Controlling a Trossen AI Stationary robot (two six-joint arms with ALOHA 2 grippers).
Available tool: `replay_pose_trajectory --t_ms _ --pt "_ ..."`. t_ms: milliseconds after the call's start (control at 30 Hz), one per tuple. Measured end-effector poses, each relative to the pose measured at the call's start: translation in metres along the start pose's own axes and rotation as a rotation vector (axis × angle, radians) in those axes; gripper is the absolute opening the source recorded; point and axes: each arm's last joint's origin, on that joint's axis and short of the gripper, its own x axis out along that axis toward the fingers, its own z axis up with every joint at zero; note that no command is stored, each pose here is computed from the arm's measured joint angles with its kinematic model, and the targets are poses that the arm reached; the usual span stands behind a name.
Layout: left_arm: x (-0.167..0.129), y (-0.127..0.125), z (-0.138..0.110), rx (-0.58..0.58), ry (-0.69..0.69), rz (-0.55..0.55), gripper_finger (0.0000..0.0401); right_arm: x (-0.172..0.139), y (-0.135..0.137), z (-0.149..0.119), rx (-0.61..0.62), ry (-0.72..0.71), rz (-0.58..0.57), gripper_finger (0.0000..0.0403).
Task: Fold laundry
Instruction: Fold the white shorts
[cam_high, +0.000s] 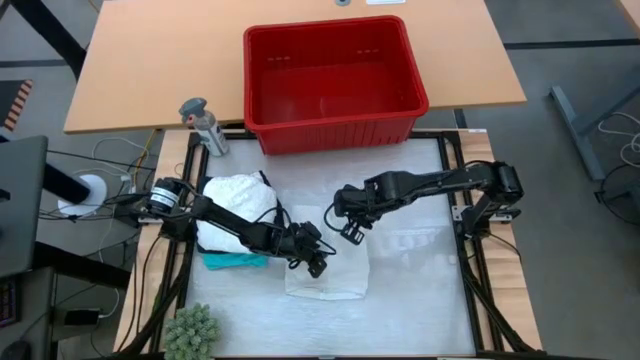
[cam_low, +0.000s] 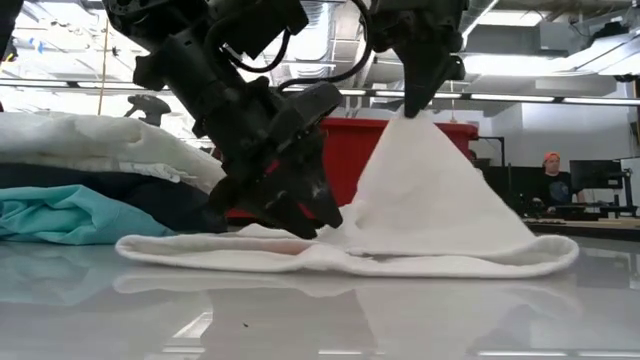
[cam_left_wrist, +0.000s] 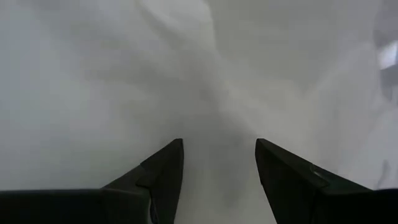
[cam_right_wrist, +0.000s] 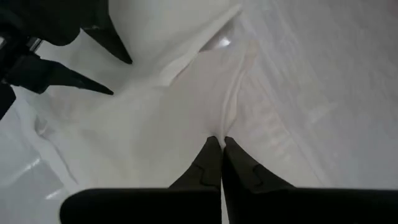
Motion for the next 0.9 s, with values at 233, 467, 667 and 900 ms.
replay_pose_trajectory --t_ms 233,467,667,900 --pt "0.007 0.004 -0.001 -0.019 -0.036 0.041 0.0187 0.0 -0.007 0.006 0.007 0.028 0.048 0.0023" --pt "0.024 0.006 -0.008 -0.082 -0.036 0.018 0.0187 -0.005 -0.005 0.001 -0.034 0.087 0.069 0.0023" --pt "0.024 0.009 -0.004 -0.103 -0.069 0.028 0.0187 -0.012 -0.007 -0.002 -0.065 0.124 0.045 0.0023" --pt "0.027 0.019 0.006 -0.155 -0.087 0.062 0.0187 -0.015 -0.004 -0.012 -0.096 0.183 0.008 0.0023"
